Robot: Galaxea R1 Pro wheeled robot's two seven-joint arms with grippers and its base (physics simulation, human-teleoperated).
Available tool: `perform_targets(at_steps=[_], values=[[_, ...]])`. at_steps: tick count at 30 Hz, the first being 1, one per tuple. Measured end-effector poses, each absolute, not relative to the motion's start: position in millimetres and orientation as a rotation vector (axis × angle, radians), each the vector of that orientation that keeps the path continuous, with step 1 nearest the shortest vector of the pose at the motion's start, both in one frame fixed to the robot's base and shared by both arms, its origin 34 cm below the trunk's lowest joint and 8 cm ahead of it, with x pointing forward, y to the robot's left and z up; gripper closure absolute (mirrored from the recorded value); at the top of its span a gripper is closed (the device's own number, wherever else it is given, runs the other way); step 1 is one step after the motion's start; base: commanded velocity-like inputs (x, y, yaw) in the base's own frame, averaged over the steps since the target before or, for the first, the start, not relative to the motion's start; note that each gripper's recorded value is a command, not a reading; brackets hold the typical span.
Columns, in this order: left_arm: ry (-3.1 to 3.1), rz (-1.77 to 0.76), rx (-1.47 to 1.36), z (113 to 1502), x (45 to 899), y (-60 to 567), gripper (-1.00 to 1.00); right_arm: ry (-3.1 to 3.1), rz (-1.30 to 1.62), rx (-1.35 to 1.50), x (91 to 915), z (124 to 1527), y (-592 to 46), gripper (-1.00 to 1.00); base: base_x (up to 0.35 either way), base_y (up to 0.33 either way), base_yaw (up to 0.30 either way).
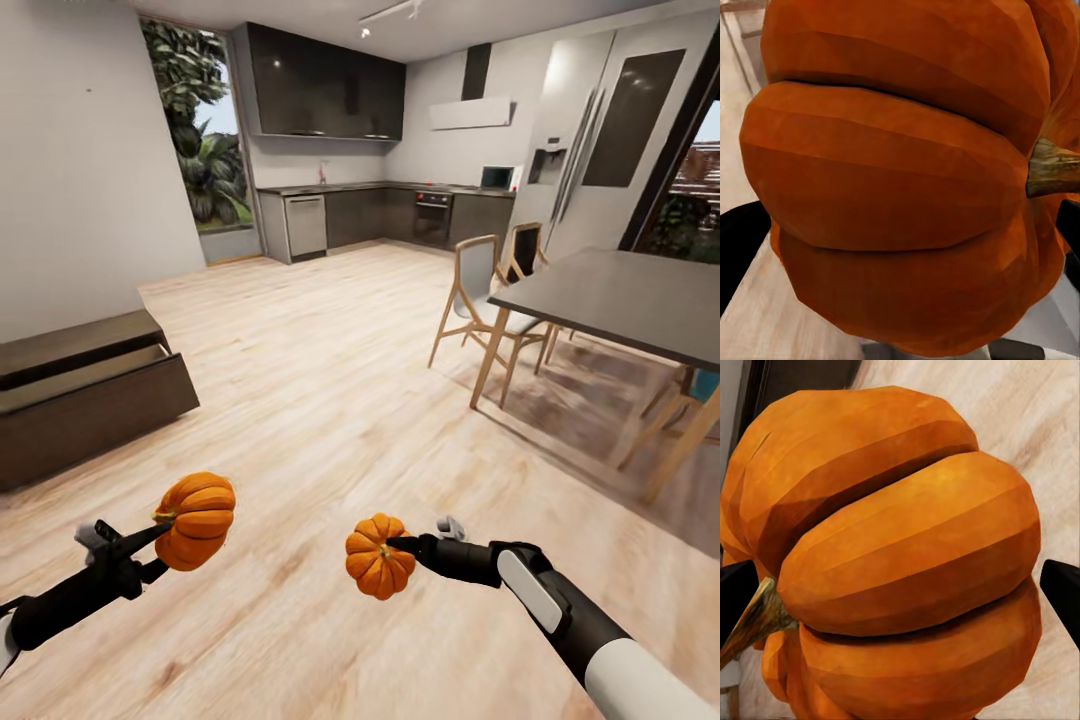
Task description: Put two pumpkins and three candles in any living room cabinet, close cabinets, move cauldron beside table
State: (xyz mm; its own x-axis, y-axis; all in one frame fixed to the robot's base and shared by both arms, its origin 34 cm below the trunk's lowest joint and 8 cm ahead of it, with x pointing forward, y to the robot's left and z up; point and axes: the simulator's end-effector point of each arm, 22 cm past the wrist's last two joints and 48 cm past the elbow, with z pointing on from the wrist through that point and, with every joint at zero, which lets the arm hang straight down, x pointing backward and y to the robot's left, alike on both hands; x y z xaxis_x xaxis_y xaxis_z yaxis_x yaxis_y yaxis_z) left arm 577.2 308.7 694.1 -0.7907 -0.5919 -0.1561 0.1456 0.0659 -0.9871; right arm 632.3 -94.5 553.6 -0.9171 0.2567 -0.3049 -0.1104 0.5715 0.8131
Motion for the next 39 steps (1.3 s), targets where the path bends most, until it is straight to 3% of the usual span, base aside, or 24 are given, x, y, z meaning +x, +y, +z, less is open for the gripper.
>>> perform_targets(at_steps=[12, 16, 23, 26, 32, 39], values=[[1.807, -1.758, -0.480, 689.2, 578.6, 318.5, 1.00, 2.423, 1.280, 0.122, 632.2, 551.3, -95.9, 1.00, 0.274, 0.187, 0.274], [1.843, -1.694, -0.559, 668.6, 577.7, 336.3, 1.00, 2.506, 1.121, 0.158, 634.1, 528.1, -114.7, 1.00, 0.278, 0.163, 0.274], [2.077, -1.310, -0.740, 603.9, 582.4, 389.2, 1.00, 2.631, 0.827, 0.245, 635.1, 493.9, -153.9, 1.00, 0.266, 0.100, 0.274], [2.294, -0.951, -0.806, 559.4, 577.6, 420.9, 1.00, 2.616, 0.766, 0.259, 641.5, 491.4, -162.1, 1.00, 0.215, 0.009, 0.274], [2.357, -0.764, -0.750, 570.8, 600.7, 389.8, 1.00, 2.640, 0.742, 0.224, 636.5, 488.3, -114.9, 1.00, 0.216, 0.001, 0.274], [2.396, -0.745, -0.701, 568.4, 601.2, 375.0, 1.00, 2.658, 0.680, 0.098, 631.8, 487.8, -83.5, 1.00, 0.174, 0.000, 0.274]])
